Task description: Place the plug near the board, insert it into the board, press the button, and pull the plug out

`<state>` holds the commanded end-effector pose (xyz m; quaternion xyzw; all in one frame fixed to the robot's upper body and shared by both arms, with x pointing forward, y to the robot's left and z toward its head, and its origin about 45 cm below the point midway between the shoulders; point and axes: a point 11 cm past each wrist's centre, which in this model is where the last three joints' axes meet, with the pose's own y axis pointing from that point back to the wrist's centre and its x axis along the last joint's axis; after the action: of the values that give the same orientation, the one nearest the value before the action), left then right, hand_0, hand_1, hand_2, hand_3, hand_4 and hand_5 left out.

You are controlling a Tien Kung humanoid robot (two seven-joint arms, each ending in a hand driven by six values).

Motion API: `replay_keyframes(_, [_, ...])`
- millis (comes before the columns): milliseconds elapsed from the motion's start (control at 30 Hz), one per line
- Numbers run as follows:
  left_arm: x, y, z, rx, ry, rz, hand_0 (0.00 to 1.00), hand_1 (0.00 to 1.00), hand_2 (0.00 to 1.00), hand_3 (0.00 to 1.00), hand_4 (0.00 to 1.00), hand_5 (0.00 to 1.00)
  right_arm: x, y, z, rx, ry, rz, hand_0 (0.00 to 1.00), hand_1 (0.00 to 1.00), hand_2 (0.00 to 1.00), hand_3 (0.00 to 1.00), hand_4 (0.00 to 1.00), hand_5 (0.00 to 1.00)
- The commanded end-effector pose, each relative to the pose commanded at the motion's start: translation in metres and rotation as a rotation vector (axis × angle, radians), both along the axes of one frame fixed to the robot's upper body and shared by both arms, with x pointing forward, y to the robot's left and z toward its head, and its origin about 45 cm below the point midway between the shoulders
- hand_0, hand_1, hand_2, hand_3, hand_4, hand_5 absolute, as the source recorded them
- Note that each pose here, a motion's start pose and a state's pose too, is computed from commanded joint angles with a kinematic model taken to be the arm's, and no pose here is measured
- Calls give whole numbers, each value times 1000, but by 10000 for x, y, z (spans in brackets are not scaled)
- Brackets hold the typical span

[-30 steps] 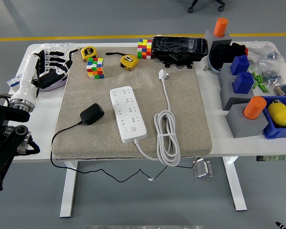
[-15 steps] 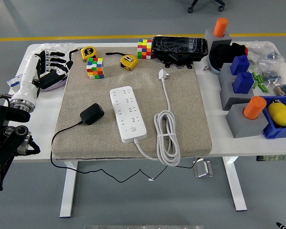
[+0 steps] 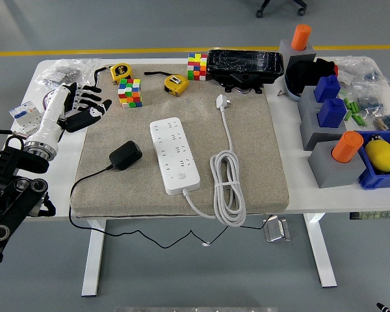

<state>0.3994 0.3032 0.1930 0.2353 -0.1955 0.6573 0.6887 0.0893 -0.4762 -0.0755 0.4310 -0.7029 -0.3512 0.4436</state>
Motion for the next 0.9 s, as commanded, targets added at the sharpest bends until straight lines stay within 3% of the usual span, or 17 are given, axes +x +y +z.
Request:
replay_keyframes(133, [-17,-63,-146,151,52,-42,629,718,683,685,971,297,5,5,-1,1,-1,1,601,625,622,547,929,480])
replay_keyframes(167, [-22,-77,-190,188,67,-54,750,809,799,809,998,348,5,7,-2,1,-1,1,600,625,622,546,928,480])
replay_keyframes(300, [-52,-124,-347,303,112,-89,750,809,799,809,998,348,4,8,-3,2,-1,0,600,625,622,546,928,480])
replay_keyframes(333, [-62,-131,-386,320,125,-94,762,815,806,814,998,402,3,8,-3,2,0,1,600,625,622,546,928,480])
replay_keyframes(533, [-97,-163,-531,366,173,-111,762,815,806,814,998,402,-5,3,-2,1,1,2,600,625,622,546,928,480])
replay_keyframes(733, [-99,-178,-599,366,190,-109,756,787,778,809,998,414,4,7,-1,1,0,3,600,625,622,547,927,480])
replay_keyframes(767, [-100,-179,-607,367,191,-108,688,661,697,752,998,405,4,9,-2,2,0,3,600,625,622,546,927,478])
replay_keyframes(900, [-102,-189,-646,379,200,-109,688,661,697,752,998,405,4,12,-3,3,-1,2,600,625,622,546,927,478])
